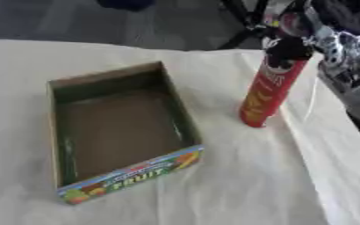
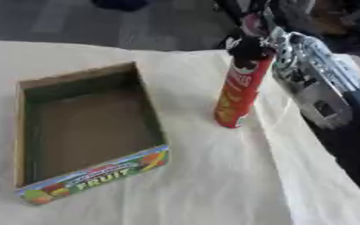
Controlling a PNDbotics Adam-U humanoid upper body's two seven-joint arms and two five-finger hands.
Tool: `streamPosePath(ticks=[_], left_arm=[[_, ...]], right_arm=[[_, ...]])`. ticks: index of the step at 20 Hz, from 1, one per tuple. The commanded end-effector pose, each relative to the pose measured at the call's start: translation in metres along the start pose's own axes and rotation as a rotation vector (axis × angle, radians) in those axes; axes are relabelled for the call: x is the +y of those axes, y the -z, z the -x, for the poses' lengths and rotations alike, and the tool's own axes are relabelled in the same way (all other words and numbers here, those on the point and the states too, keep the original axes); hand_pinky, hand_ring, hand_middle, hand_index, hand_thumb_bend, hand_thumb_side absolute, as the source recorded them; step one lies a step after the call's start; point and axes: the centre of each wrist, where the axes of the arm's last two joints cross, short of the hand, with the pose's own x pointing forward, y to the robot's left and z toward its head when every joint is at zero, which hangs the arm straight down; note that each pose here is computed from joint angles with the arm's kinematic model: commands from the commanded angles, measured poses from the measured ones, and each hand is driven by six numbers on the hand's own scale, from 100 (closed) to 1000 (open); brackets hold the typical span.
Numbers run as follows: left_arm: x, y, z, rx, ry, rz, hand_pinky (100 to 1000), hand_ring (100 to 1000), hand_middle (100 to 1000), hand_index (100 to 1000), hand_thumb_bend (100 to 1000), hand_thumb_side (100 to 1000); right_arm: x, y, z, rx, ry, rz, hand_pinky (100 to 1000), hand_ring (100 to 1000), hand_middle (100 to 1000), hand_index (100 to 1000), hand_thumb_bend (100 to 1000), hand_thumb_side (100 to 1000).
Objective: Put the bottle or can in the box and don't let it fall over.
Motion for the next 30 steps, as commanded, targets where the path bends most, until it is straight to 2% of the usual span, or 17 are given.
streamPosePath(ticks=[1,10,20,30], left_arm=[[0.001,0.005,-0.008,-0.029,0.016,0.019,460,760,775,814,100,687],[0.001,0.004,-0.007,-0.022,0.013,0.022,461,760,771,809,100,686],[0.001,0.002,-0.007,-0.015,0.011,0.024,462,762,771,808,100,684],[0.001,0.002,-0.006,-0.011,0.011,0.027,463,763,772,809,100,681]], right_arm=[[0.009,0.000,0.002,-0.014,-0.008,-0.031,100,248,362,371,100,100],[-0.003,0.000,0.001,-0.044,-0.015,0.021,100,110,217,206,100,100],[-0.029,-0.005,-0.005,-0.067,-0.024,0.091,100,100,191,191,100,100],[-0.061,-0.016,-0.024,-0.164,0.007,0.215,100,100,187,190,100,100]])
